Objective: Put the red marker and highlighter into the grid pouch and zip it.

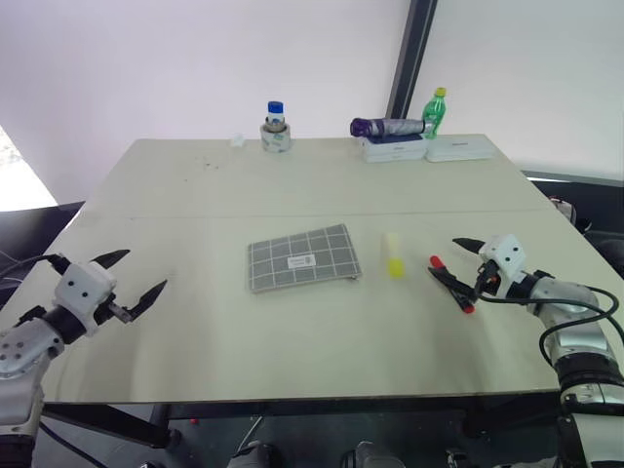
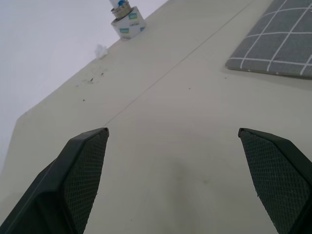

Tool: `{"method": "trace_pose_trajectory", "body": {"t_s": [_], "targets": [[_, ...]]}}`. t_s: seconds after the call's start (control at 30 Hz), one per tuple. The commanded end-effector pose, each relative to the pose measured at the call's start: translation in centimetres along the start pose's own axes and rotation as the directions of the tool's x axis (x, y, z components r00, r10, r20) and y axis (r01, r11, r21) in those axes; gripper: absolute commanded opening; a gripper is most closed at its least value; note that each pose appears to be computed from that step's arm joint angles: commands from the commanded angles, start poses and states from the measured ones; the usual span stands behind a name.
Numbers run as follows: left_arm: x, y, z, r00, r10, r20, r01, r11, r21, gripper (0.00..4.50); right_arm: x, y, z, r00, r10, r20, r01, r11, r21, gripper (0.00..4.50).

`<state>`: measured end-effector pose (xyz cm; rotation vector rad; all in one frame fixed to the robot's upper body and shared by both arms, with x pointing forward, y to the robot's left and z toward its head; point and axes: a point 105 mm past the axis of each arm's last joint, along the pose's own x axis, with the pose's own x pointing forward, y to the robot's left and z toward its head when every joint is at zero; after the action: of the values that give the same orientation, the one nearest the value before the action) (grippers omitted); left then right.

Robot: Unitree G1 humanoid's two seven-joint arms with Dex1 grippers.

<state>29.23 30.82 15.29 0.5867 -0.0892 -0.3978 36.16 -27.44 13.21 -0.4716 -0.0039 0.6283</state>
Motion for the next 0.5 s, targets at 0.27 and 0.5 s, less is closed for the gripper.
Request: {"method": "trace_pose_trajectory", "body": {"t_s": [0.27, 0.5], "targets": [[-0.1, 0.7, 0.6, 1.0, 0.019, 0.022, -0.02, 0.998, 0.057, 4.5, -0.4, -1.0, 0.7, 1.0, -0.021, 0.017, 0.022, 0.999, -0.036, 4.44], [-0.3, 0.7, 0.0, 0.999, 0.03, 0.01, -0.031, 0.992, 0.119, 4.5, 0.6, -0.4, 1.5, 0.999, 0.004, 0.05, -0.003, 1.0, -0.022, 4.44]]}}
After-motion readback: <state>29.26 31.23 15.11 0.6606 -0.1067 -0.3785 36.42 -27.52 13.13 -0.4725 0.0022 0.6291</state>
